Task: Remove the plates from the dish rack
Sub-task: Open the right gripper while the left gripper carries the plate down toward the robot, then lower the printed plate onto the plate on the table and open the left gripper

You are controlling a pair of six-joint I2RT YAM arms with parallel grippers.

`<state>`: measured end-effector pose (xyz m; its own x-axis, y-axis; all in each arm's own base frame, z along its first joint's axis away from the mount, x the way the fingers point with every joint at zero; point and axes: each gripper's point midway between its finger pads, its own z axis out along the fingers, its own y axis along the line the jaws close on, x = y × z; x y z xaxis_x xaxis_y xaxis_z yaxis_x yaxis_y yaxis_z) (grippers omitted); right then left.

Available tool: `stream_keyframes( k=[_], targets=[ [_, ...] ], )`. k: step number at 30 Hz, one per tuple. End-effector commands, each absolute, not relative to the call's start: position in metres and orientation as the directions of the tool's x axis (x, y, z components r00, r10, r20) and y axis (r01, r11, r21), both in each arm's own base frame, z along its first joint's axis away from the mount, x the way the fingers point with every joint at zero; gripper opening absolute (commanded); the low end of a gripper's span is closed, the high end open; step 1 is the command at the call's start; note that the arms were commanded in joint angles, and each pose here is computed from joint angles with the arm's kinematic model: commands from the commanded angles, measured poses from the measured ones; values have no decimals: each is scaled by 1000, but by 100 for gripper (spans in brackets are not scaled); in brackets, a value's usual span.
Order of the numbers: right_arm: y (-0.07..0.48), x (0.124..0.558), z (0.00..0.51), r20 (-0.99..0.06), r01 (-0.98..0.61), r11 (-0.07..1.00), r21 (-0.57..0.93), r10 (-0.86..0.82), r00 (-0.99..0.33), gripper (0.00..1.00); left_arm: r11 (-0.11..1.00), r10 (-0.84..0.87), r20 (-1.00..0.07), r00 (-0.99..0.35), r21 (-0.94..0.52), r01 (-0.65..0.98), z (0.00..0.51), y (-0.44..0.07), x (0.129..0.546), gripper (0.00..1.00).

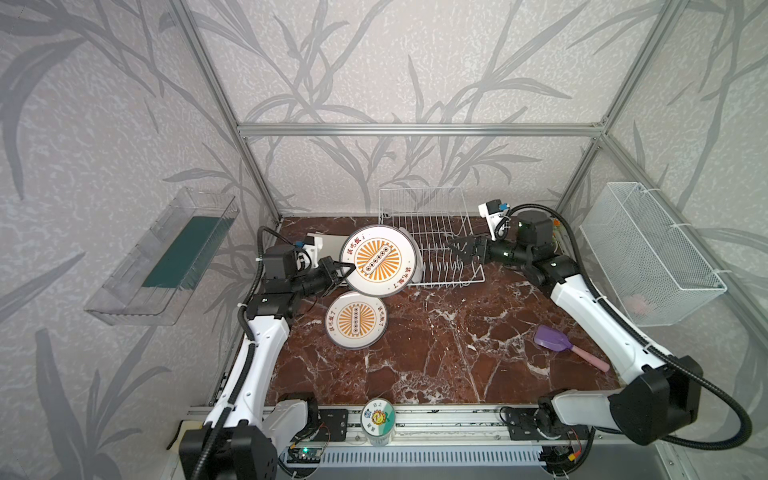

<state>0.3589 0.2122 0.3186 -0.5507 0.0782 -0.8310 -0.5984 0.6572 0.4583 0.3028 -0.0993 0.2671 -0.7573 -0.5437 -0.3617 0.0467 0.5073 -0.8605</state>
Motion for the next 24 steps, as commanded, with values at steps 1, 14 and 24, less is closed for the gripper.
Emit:
stream_keyframes(
  k=[1,14,24],
  targets=[
    [200,352,322,-865,-600,709,370,27,-501,99,516,-608,-281,-743,-851,-100,253,-83,276,0],
    [199,336,321,-870,-625,691,364,11,-493,99,454,-736,-77,-673,-793,-406,163,-58,241,0],
    [204,336,310,-859,-636,670,383,4,-512,99,460,-745,-43,-666,-756,-465,122,-52,249,0]
  ],
)
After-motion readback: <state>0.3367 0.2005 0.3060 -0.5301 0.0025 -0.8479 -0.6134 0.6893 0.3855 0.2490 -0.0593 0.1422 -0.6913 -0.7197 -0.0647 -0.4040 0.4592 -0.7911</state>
